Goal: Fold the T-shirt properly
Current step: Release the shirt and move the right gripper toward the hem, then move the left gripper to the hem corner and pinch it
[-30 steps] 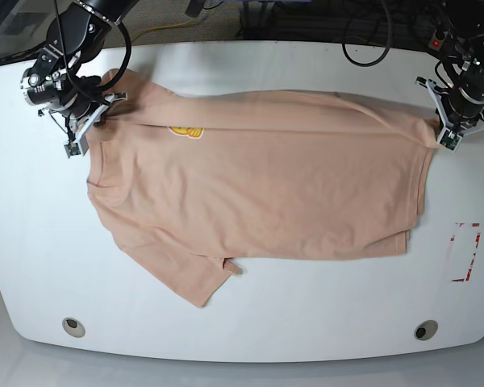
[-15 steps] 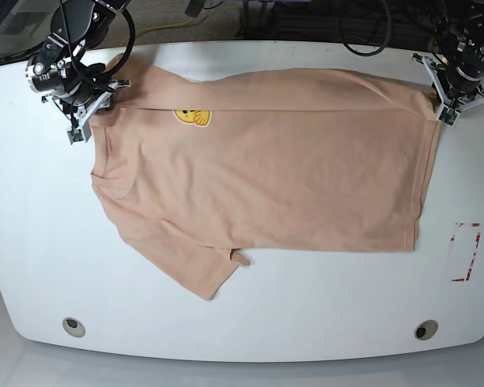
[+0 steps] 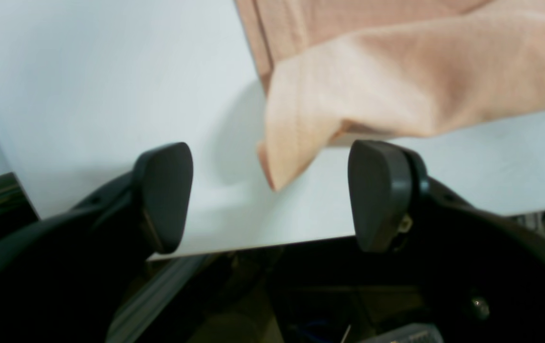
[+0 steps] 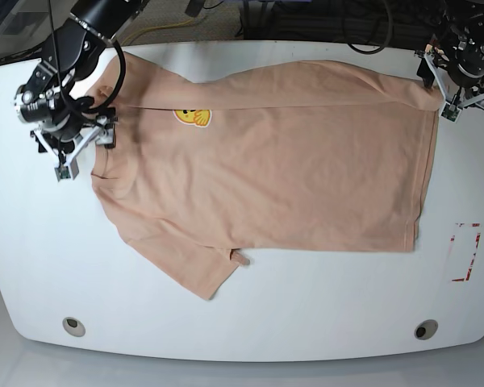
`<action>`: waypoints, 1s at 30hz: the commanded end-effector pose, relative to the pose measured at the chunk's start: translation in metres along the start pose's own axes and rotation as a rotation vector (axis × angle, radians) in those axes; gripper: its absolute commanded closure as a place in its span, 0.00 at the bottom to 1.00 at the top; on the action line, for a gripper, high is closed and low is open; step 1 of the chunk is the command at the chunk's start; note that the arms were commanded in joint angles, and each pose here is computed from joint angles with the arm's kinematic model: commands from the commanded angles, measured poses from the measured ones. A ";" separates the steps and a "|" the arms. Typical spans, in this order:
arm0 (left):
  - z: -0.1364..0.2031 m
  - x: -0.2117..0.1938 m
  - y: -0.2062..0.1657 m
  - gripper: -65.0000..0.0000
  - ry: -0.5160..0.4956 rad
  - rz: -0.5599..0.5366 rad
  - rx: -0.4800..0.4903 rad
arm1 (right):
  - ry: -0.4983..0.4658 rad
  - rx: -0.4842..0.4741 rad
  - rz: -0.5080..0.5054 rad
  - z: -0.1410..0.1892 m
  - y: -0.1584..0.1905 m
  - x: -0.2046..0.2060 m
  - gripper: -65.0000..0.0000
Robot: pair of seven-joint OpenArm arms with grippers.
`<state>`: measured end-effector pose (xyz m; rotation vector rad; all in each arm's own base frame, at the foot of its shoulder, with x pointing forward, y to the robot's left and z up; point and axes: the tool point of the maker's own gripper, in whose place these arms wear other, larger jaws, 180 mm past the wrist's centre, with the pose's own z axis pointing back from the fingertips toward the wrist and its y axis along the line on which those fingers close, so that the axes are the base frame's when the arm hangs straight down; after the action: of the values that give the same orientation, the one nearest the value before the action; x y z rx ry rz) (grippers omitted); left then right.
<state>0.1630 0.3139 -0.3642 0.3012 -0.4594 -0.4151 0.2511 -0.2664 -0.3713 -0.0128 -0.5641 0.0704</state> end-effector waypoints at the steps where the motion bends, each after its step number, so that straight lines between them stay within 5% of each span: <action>1: 0.009 0.009 0.013 0.26 -0.030 -0.005 0.045 | -0.065 0.014 -0.020 -0.010 -0.015 0.040 0.17; 8: 0.013 0.033 0.035 0.26 -0.122 0.084 0.099 | -0.148 0.138 -0.115 -0.051 -0.023 0.098 0.17; 14: 0.026 0.070 0.050 0.26 -0.323 0.219 0.066 | -0.189 0.237 -0.170 -0.083 -0.022 0.125 0.17; 26: 0.027 0.119 0.073 0.26 -0.447 0.252 0.101 | -0.186 0.324 -0.240 -0.111 -0.001 0.120 0.18; 30: 0.011 0.132 0.073 0.26 -0.436 0.247 0.082 | -0.183 0.341 -0.232 -0.116 0.012 0.116 0.41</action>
<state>0.2766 0.3141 -0.2882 0.2205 -0.8974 -0.2102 0.4044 -0.2510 -0.4126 0.3902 -0.7101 -0.0776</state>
